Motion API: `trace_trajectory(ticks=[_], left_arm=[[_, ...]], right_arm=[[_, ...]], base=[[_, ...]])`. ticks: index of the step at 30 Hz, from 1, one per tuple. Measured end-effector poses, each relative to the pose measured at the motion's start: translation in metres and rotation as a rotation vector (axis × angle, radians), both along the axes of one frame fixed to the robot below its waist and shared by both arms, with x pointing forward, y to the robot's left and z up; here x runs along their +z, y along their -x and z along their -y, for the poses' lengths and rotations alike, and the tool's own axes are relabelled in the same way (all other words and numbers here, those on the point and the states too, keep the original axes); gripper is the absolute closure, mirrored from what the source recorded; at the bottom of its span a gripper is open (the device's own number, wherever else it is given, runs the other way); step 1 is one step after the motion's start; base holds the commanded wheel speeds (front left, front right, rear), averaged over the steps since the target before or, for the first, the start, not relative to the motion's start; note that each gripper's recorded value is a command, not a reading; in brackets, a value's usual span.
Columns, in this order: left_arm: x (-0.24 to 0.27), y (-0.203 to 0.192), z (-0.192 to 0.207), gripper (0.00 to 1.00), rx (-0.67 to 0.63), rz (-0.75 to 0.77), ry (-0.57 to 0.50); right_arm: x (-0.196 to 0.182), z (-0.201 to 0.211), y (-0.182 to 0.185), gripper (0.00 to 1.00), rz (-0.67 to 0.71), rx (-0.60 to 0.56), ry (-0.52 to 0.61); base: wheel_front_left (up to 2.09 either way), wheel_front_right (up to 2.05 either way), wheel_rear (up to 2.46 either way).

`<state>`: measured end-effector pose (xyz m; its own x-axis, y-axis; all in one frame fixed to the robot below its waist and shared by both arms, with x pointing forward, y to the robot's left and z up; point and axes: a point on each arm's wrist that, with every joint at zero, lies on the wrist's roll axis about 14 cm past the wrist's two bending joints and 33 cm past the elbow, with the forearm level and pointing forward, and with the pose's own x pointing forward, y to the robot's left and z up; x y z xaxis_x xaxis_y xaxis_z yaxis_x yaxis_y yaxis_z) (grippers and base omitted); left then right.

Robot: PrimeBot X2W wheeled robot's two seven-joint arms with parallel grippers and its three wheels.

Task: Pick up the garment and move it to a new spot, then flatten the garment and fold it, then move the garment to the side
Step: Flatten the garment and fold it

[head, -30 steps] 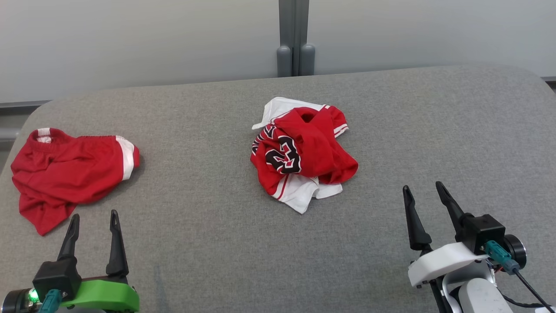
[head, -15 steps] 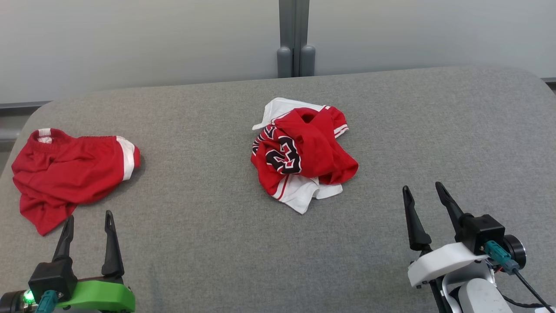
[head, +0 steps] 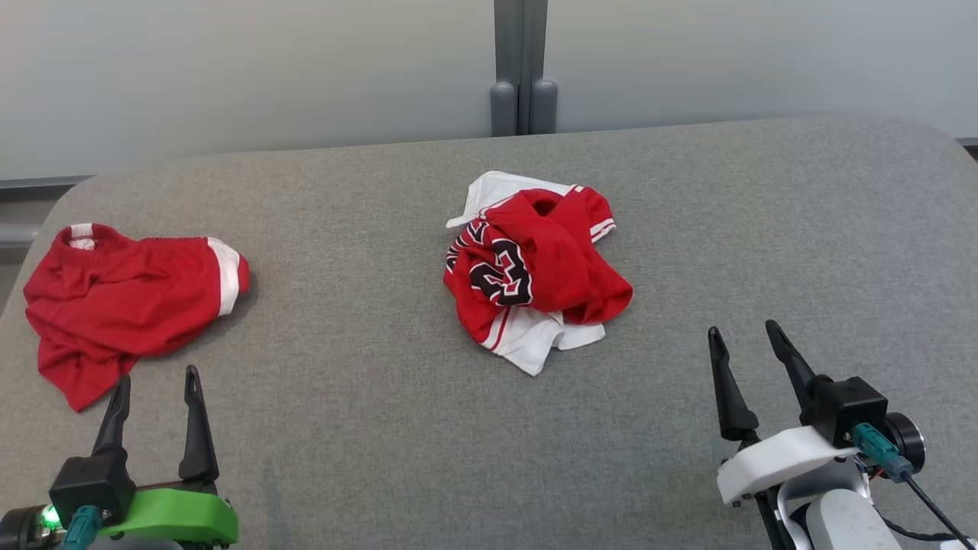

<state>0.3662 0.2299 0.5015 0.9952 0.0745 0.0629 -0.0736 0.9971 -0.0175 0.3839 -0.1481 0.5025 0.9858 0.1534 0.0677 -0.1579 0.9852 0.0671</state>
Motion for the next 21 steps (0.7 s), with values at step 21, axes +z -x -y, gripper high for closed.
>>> trace_trajectory(ticks=[21], left_arm=[[0.061, -0.083, 0.010, 0.00, -0.110, 0.145, -0.089]], right_arm=[[0.002, -0.006, -0.017, 0.00, 0.007, 0.019, -0.007]], base=[[0.00, 0.00, 0.00]])
